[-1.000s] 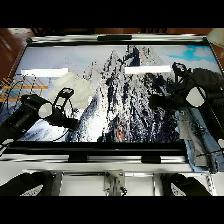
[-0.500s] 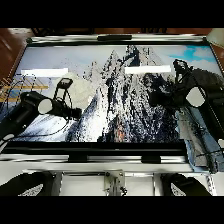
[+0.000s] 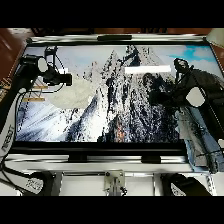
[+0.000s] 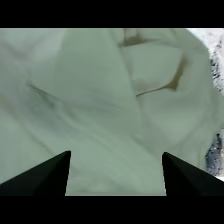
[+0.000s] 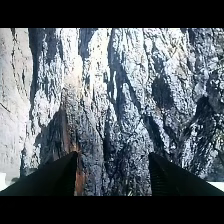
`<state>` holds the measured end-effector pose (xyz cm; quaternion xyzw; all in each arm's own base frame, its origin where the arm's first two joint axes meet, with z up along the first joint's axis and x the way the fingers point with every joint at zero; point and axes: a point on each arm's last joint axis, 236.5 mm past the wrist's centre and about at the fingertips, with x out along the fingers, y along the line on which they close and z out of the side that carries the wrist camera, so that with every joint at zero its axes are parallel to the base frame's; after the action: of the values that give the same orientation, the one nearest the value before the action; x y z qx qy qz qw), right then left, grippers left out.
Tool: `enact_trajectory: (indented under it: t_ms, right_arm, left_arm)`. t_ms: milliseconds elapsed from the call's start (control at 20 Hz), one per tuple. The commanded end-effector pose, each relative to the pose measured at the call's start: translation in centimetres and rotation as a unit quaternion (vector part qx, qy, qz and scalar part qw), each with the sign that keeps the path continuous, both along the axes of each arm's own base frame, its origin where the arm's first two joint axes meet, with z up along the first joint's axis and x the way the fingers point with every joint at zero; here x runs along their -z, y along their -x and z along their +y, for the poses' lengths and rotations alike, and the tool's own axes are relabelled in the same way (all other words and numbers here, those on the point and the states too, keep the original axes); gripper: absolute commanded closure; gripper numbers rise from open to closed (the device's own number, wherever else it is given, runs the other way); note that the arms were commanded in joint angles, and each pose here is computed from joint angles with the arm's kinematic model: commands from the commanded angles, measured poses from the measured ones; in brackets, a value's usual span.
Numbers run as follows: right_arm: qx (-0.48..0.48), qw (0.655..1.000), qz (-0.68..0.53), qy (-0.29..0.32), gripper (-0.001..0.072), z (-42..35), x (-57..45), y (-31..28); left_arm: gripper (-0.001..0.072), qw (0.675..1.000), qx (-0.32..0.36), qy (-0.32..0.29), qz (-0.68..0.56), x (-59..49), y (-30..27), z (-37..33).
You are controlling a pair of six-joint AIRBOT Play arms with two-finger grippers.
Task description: Fold the shirts.
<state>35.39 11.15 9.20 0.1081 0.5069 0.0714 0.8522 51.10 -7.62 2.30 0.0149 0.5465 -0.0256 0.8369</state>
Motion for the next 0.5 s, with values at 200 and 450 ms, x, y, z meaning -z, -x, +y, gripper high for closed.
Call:
enact_trajectory:
  t_ms: [200, 450]
  right_arm:
    - [0.0, 1.0, -0.004, -0.003, 0.0159, 0.1, -0.1, -0.2]
    - [0.001, 1.0, -0.012, -0.004, 0.0158, 0.2, -0.3, -0.5]
  left_arm:
    - [-0.0008, 0.982, -0.008, 0.006, 0.189, 9.2, 3.1, 0.6]
    - [0.0659, 0.979, -0.021, 0.074, 0.187, 10.6, 2.3, -2.5]
